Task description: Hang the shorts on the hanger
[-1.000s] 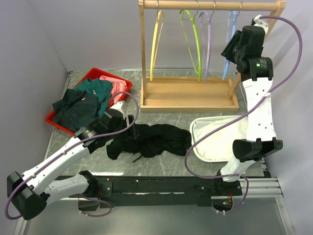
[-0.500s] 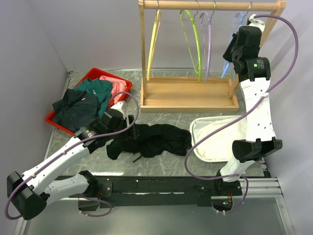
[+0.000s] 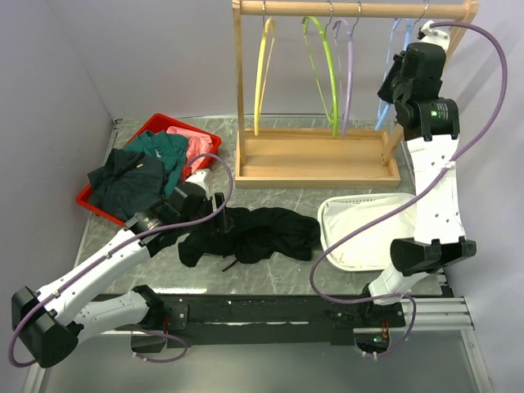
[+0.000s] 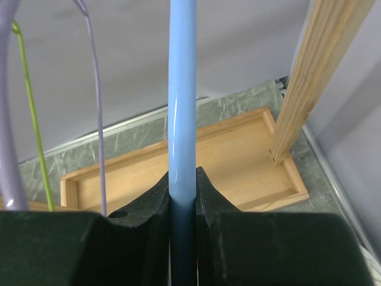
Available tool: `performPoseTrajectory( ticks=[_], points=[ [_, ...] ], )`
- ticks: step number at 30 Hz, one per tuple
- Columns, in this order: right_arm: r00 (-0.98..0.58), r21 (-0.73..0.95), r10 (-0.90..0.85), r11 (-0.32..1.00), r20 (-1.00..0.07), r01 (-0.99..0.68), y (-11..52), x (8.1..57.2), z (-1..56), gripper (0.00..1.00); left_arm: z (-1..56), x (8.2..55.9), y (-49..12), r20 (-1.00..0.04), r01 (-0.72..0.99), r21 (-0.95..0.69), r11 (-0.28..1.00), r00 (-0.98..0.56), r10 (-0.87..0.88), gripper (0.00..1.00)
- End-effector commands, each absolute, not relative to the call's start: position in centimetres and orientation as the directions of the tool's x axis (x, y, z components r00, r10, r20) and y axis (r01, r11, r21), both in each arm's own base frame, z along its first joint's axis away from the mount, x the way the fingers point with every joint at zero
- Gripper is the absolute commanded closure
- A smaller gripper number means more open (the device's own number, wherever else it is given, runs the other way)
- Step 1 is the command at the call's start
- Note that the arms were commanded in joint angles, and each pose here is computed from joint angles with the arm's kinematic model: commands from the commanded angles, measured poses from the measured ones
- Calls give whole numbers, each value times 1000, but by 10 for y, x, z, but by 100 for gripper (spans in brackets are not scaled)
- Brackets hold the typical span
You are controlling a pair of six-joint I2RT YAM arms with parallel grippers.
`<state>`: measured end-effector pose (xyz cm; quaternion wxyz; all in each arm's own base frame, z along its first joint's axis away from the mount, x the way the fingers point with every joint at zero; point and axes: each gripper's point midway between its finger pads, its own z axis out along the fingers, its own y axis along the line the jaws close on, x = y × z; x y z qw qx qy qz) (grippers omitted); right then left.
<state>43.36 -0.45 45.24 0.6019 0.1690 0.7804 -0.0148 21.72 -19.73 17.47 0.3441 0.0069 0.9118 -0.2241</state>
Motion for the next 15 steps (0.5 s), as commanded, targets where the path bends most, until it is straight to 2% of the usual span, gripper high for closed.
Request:
performPoseTrajectory(
  ticks=[1, 15],
  points=[
    [-15, 228, 239, 941, -971, 250, -9, 403, 518, 100, 181, 219, -202, -642, 184, -429, 884, -750, -155, 26],
    [-50, 266, 281, 942, -958, 204, -1, 363, 489, 100, 178, 222, -198, -648, 153, -427, 891, -739, -183, 23]
  ],
)
